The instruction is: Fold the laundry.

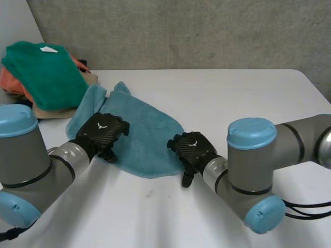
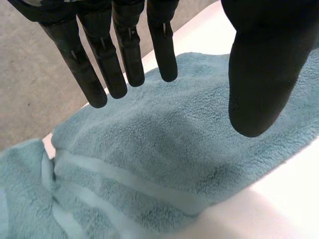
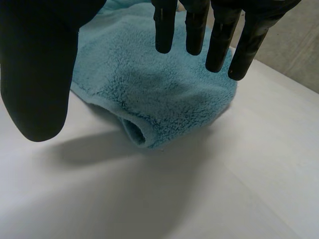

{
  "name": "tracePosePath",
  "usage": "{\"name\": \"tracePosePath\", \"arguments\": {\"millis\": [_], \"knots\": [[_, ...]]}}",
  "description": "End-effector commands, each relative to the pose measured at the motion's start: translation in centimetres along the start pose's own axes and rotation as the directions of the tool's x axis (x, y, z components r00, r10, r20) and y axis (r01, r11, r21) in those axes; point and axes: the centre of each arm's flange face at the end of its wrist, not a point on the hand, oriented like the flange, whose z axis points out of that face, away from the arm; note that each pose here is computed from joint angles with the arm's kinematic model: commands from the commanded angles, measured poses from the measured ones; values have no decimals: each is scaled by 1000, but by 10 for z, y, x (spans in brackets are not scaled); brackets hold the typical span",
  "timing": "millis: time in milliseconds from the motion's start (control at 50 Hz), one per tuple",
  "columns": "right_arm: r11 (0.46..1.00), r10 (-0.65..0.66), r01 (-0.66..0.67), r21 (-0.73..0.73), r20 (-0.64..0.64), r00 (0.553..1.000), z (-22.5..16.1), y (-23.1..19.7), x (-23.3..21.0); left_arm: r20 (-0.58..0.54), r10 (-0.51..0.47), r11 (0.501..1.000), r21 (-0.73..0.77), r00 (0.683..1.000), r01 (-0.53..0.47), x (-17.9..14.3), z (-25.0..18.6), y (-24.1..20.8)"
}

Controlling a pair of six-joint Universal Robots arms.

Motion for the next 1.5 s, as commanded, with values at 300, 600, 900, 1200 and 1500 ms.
{"name": "tracePosePath", "arguments": {"millis": [300,600,900,1200,1500], "knots": [[992,-34,42,115,-65,997,12,-38,6,37,-137,988,69,990,135,-1,-28,-13],[996,-36,39,83,-43,998,0,-42,2,4,-196,978,69,981,195,9,-27,-12],[999,-26,26,-36,-11,1000,15,-4,-4,5,-198,979,51,980,198,10,-22,-3],[998,-44,46,43,-39,998,30,-9,-1,4,-198,979,53,980,197,10,-22,-4],[989,-72,76,124,-37,997,22,-42,6,2,-209,978,26,978,209,14,-19,5]]}}
